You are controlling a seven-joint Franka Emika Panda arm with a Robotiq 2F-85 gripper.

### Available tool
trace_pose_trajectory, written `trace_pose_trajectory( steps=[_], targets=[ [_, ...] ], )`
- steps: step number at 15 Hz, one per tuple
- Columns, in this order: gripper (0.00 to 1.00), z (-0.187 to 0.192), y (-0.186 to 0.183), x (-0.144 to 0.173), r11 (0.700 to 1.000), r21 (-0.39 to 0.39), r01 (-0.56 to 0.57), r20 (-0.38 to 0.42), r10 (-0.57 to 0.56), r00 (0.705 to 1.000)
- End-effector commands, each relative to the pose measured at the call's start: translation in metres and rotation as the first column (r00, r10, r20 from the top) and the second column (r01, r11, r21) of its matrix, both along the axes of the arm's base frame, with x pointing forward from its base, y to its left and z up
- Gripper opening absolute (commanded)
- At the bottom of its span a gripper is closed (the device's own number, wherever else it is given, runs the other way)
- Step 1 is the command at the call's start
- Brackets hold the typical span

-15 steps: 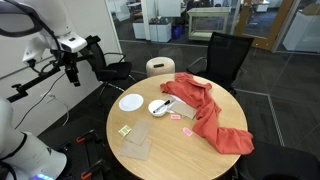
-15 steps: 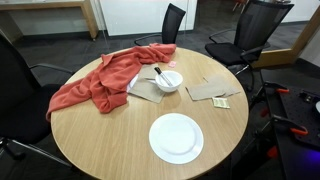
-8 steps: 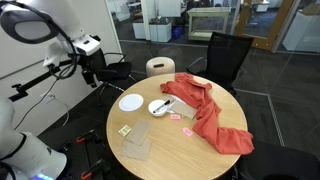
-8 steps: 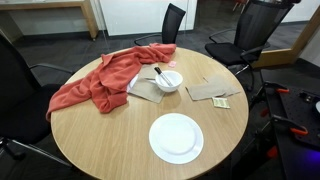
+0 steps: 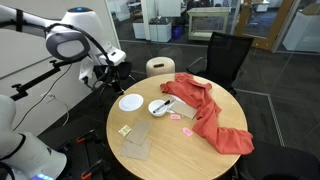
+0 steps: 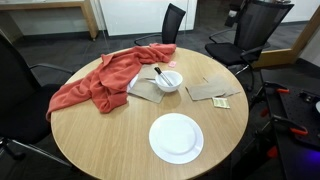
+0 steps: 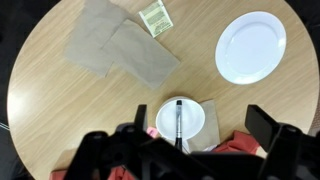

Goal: Pick up the pen from the white bowl and put it on the table.

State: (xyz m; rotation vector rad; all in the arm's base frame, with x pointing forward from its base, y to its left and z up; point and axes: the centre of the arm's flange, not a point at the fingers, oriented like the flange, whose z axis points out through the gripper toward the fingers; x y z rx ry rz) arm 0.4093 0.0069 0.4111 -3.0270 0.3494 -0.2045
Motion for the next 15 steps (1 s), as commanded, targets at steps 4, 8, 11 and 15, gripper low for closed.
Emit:
trace_pose_trajectory(
  steps=[4, 8, 11, 15],
  targets=[
    [1.0, -0.057, -0.008, 0.075, 0.998, -0.051, -0.029, -0.004, 0.029, 1.0],
    [1.0, -0.081, -0.002, 0.101, 0.997, -0.063, -0.047, -0.029, 0.046, 0.999],
    [1.0, -0.084, -0.003, 0.089, 0.998, -0.049, -0.042, -0.047, 0.04, 0.998],
    [1.0, -0.089, -0.002, 0.096, 0.998, -0.048, -0.044, -0.053, 0.041, 0.998]
  ],
)
